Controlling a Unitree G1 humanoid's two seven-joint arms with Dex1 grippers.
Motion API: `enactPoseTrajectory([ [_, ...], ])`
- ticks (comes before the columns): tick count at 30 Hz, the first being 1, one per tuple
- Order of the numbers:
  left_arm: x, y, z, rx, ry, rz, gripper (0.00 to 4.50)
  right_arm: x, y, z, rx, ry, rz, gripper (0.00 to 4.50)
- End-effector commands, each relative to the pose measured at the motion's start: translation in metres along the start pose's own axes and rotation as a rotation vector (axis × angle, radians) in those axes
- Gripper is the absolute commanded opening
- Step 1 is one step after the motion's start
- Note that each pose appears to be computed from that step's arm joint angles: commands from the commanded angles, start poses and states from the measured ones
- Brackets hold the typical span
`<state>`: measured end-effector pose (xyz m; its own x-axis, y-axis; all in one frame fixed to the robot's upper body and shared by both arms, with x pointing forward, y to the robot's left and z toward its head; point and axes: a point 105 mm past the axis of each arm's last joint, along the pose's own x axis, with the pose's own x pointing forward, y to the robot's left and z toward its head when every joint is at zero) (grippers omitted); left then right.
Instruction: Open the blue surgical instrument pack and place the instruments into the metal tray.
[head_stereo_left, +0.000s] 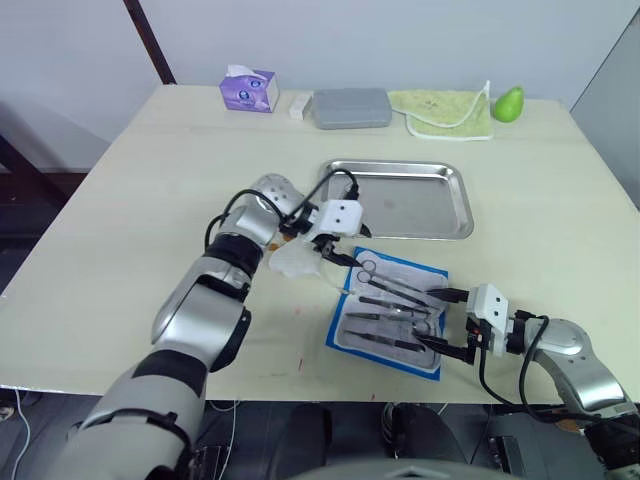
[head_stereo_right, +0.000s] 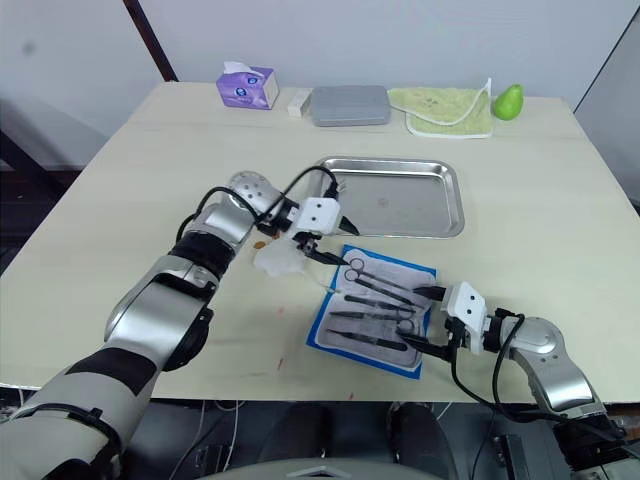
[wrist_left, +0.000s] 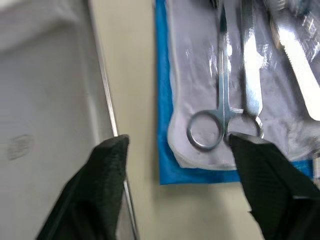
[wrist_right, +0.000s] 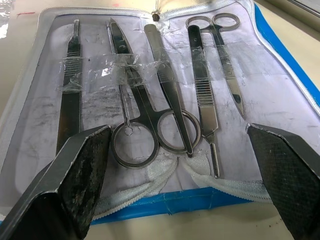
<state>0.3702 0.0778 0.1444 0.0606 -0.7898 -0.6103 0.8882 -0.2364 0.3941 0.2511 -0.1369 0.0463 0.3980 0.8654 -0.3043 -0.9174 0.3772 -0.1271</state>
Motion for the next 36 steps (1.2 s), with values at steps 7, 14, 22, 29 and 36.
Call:
enactPoseTrajectory([
  [7,-0.082,-0.033,0.014,-0.281,-0.347,0.112,3.4,-0.001,0.023,-0.043,0.118,0.143,0.055,4.5],
  [14,-0.114,-0.06,0.009,-0.38,-0.327,0.145,4.45,-0.004,0.024,-0.044,0.12,0.143,0.055,4.5],
  [22,-0.092,-0.06,0.018,-0.376,-0.294,0.087,4.45,-0.004,0.022,-0.043,0.118,0.141,0.057,4.5],
  [29,-0.039,-0.047,0.025,-0.357,-0.236,-0.022,4.45,-0.003,0.02,-0.043,0.117,0.14,0.049,4.5],
  [36,0.004,-0.034,0.012,-0.22,-0.135,-0.07,3.22,-0.002,0.024,-0.043,0.128,0.133,0.035,4.5],
])
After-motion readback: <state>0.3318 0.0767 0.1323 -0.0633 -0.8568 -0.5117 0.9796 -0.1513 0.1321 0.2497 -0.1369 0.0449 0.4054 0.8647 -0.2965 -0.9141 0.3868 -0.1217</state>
